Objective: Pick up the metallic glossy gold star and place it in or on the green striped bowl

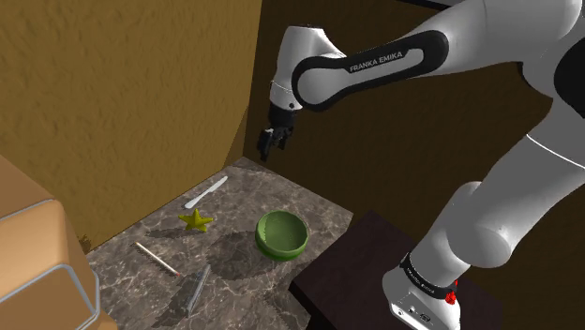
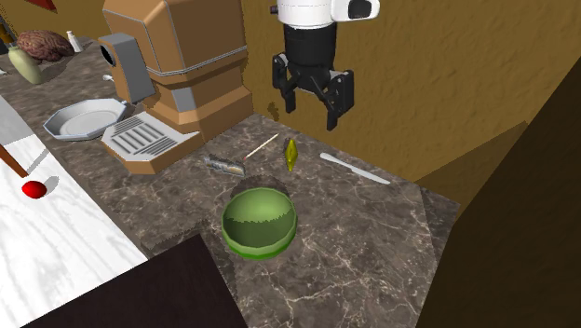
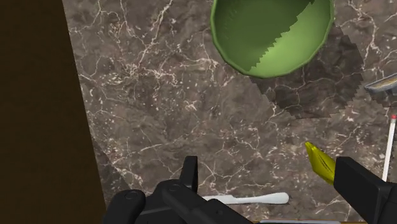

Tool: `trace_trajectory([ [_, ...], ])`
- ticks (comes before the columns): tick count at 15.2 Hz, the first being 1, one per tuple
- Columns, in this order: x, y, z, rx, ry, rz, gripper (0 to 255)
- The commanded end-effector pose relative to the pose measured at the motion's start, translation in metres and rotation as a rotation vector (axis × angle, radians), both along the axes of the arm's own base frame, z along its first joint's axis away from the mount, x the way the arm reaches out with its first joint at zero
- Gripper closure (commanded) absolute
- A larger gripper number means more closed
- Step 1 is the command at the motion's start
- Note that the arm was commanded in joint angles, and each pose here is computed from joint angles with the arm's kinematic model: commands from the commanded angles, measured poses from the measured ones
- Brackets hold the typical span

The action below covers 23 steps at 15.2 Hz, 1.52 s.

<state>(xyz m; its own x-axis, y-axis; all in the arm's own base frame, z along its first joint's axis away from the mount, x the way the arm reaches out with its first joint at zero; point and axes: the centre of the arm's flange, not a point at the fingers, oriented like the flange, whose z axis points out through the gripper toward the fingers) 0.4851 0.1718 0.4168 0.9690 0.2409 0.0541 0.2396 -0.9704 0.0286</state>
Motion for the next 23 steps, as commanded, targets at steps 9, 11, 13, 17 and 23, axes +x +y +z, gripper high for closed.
trace_trajectory([
  [9, 0.054, 0.090, -0.087, -0.041, 0.018, 0.120, 0],
  [11, 0.063, 0.108, -0.105, -0.049, 0.022, 0.144, 0],
  [13, 0.072, 0.126, -0.124, -0.058, 0.025, 0.167, 0],
  [17, 0.088, 0.163, -0.161, -0.074, 0.033, 0.215, 0],
  [23, 0.107, 0.215, -0.214, -0.098, 0.043, 0.282, 0],
])
